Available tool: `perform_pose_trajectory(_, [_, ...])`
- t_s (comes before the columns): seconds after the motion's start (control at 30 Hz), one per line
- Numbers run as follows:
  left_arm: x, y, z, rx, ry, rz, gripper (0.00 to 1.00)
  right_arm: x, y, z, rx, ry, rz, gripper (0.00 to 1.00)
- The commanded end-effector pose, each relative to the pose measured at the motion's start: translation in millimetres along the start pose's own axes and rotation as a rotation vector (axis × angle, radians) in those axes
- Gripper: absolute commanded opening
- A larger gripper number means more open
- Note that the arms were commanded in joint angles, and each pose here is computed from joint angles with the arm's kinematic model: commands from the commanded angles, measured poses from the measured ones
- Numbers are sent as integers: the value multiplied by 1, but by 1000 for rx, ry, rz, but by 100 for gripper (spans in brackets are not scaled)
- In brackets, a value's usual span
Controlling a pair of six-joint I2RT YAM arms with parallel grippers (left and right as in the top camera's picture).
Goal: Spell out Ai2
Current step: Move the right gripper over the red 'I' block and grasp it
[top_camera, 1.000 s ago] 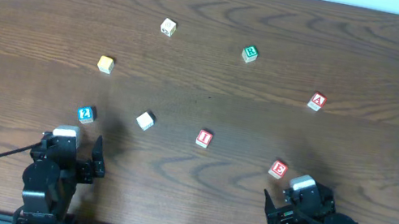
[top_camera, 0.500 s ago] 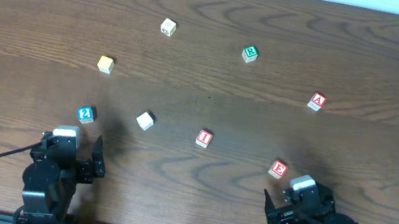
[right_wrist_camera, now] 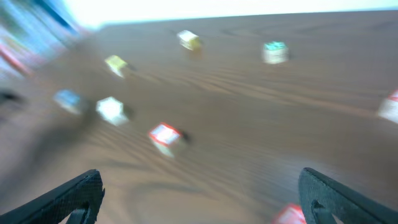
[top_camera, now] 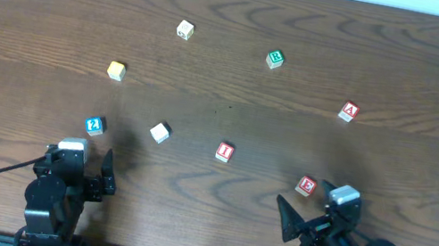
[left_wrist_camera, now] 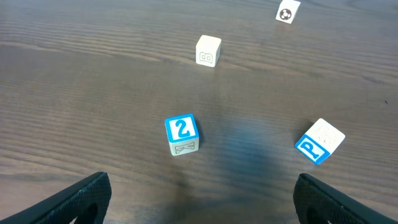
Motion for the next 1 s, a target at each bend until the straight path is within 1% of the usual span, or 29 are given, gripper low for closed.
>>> perform_pose_trajectory(0.0, [2,2,2,-17,-2,-6,96,0,14,-1,-180,38,436,99])
perform_pose_trajectory(0.13, [2,2,2,-17,-2,-6,96,-2,15,-1,-182,59,748,99])
perform_pose_trajectory(0.17, [2,2,2,-17,-2,-6,95,-6,15,-2,-193,40,768,99])
perform_pose_trajectory(0.23, [2,2,2,-17,-2,-6,95,-22,20,-4,-266,-41,646,99])
perform_pose_trajectory(0.33, [2,2,2,-17,-2,-6,95,-39,23,-3,-326,-105,579,99])
perform_pose_trajectory(0.37, [2,2,2,-17,-2,-6,95,-40,23,-2,-328,-99,581,99])
perform_pose_trajectory(0.5, [2,2,2,-17,-2,-6,95,-47,19,13,-325,-1,564,99])
perform_pose_trajectory(0.6, [2,2,2,-17,-2,-6,95,-64,17,26,-330,71,523,99])
perform_pose_trajectory(0.7, [2,2,2,-17,-2,-6,95,-84,20,51,-334,182,473,99])
perform_pose_trajectory(0.83, [2,2,2,-17,-2,-6,95,-93,30,82,-256,333,437,99])
perform_pose_trajectory(0.97, [2,2,2,-17,-2,-6,95,-88,50,113,-96,505,366,99])
Point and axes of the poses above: each gripper's point midway between its finger pads, its own z axis out along the fingers, its own y axis along the line the jaws close on, x = y × z, the point moved 9 cm from there along -z, back along the fingers, and after that the axes turned 7 degrees about -z, right-handed, at the moved point
